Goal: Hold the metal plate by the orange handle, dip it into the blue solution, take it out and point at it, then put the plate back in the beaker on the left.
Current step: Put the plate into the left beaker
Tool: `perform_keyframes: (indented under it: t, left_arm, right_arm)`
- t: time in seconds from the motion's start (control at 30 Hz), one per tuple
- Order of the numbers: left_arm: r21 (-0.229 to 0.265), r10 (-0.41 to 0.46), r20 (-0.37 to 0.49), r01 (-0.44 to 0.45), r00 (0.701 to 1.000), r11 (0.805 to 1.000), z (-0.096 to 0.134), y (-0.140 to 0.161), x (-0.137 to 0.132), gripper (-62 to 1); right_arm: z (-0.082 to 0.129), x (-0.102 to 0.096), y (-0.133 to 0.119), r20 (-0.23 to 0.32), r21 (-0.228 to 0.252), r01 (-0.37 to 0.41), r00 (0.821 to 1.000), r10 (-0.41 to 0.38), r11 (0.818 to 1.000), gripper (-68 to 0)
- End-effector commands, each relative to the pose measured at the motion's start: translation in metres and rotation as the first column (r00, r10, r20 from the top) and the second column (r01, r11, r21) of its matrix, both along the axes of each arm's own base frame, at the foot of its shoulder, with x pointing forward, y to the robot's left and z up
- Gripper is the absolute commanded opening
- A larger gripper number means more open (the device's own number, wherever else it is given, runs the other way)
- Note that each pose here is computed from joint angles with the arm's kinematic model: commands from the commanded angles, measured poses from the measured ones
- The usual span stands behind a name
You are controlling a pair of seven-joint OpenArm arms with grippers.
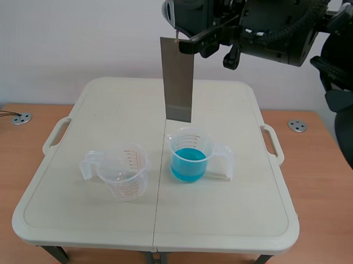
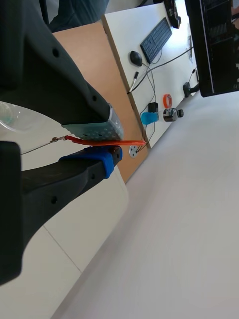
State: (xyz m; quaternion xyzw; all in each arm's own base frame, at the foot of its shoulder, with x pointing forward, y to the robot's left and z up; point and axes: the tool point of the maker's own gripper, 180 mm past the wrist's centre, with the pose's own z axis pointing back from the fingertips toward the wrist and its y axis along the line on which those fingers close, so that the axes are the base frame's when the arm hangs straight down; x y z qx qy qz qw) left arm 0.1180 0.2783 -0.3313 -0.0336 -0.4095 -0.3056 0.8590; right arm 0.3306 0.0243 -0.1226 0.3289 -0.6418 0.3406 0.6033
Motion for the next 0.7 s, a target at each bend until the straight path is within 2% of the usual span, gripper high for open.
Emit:
perform_keyframes:
  t: [0.0, 0.27, 0.43, 0.67]
  left_arm:
    - [-0.026, 0.024, 0.010, -0.024, 1.000, 0.999, 0.001, -0.004, -0.004, -58.2]
    - [-0.054, 0.120, -0.078, -0.124, 0.990, 0.991, -0.018, -0.014, -0.047, -58.2]
    - [-0.055, 0.103, -0.142, -0.112, 0.984, 0.992, -0.036, -0.032, -0.066, -58.2]
    - [-0.114, 0.083, -0.238, -0.113, 0.968, 0.987, -0.062, -0.066, -0.092, -58.2]
  right_arm:
    - [0.023, -0.003, 0.006, 0.069, 0.031, -0.034, 0.997, 0.031, 0.999, -66.2]
    - [0.029, -0.015, 0.033, 0.078, 0.052, -0.107, 0.992, 0.103, 0.993, -66.2]
    - [0.029, -0.025, 0.054, 0.071, 0.054, -0.154, 0.986, 0.150, 0.987, -66.2]
    - [0.032, -0.036, 0.077, 0.077, 0.057, -0.204, 0.977, 0.200, 0.977, -66.2]
